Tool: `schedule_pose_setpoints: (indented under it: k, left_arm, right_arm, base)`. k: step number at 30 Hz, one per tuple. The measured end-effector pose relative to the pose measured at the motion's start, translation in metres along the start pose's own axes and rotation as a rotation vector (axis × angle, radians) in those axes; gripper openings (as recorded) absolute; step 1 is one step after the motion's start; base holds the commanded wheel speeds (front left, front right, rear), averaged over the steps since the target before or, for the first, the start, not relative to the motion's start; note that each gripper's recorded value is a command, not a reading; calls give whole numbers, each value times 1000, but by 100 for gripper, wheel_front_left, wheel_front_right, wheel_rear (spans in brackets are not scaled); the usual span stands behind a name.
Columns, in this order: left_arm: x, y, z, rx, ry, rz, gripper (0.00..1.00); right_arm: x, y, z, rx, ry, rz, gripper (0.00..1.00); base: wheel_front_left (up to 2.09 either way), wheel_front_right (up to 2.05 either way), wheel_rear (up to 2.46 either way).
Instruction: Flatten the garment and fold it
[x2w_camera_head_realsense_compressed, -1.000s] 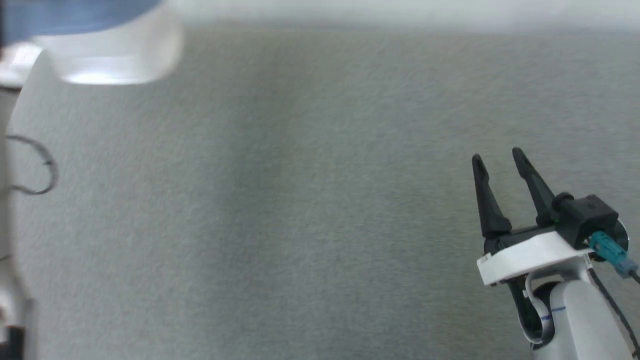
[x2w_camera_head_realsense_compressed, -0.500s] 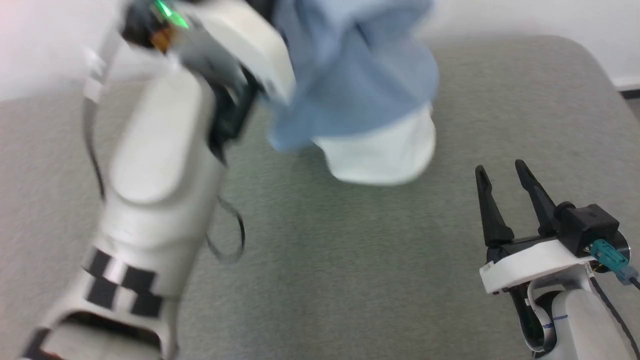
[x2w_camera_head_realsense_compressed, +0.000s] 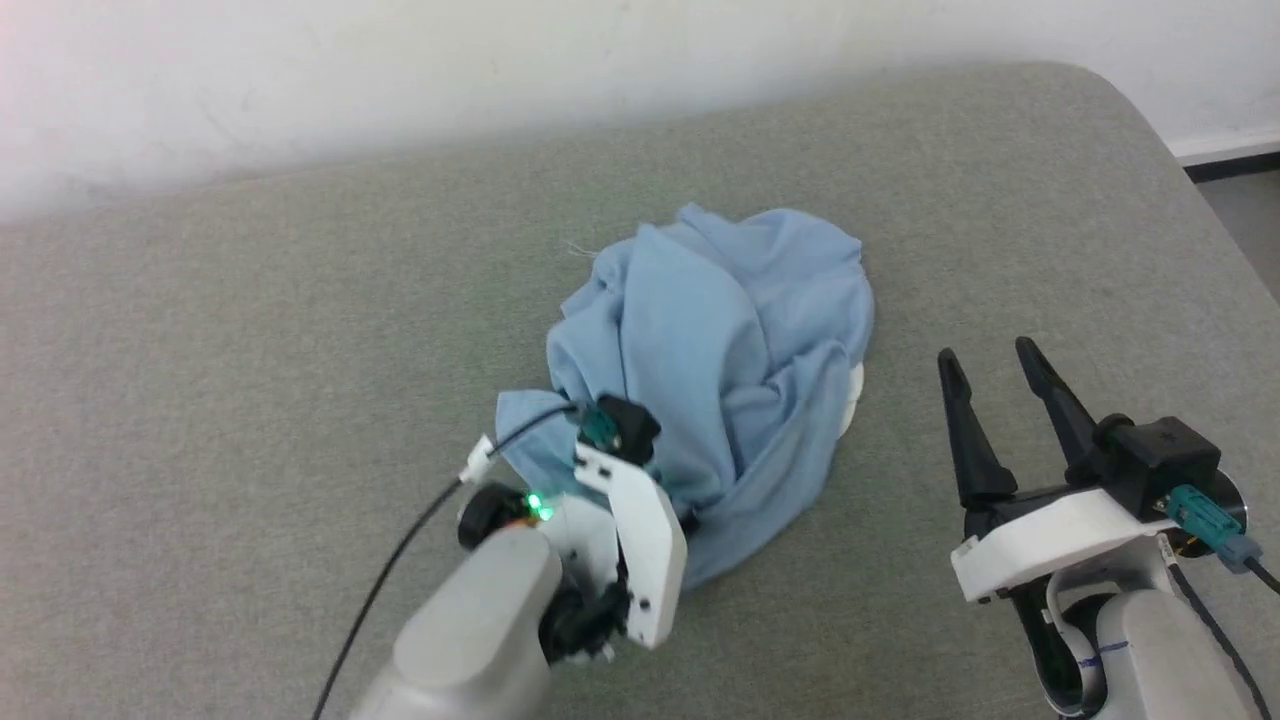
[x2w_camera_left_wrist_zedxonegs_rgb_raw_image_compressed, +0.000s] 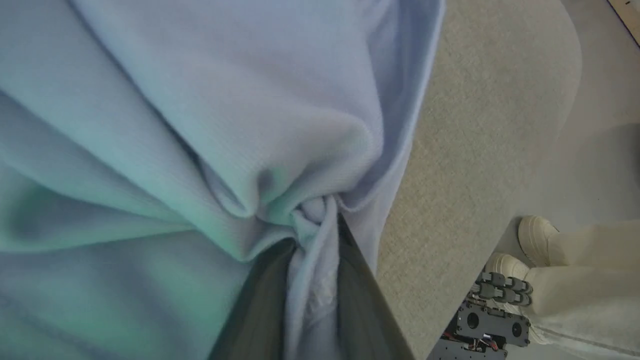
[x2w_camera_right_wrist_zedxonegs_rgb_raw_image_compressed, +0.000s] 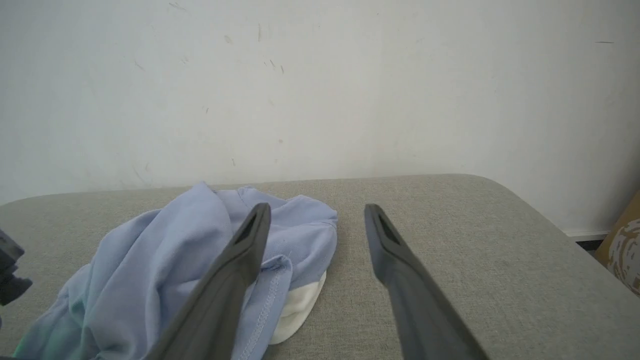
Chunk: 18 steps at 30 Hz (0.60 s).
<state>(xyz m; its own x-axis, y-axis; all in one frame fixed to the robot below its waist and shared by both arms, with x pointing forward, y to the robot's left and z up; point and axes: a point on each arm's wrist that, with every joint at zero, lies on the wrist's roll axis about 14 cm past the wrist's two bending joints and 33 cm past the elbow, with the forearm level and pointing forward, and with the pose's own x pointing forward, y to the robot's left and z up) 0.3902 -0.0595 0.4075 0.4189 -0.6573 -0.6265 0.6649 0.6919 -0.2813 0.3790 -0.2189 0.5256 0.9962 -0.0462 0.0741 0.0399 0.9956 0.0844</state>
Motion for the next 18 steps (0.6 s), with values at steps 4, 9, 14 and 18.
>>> schedule_pose_setpoints:
  k: [4,9,14,18]
  left_arm:
    - [-4,-11,-21,-57,25,-33,100]
    - [-20,-8,7,-110,-183,-19,100]
    - [-66,39,55,-135,-526,154,100]
    - [-115,83,66,-126,-750,364,100]
  right_arm:
    - [4,10,-3,5,11,28,100]
    - [7,20,-3,8,15,58,100]
    - [10,31,-2,11,15,91,100]
    - [13,39,2,1,6,115,100]
  base:
    - [0,0,0]
    - [0,0,0]
    - [0,0,0]
    - [0,0,0]
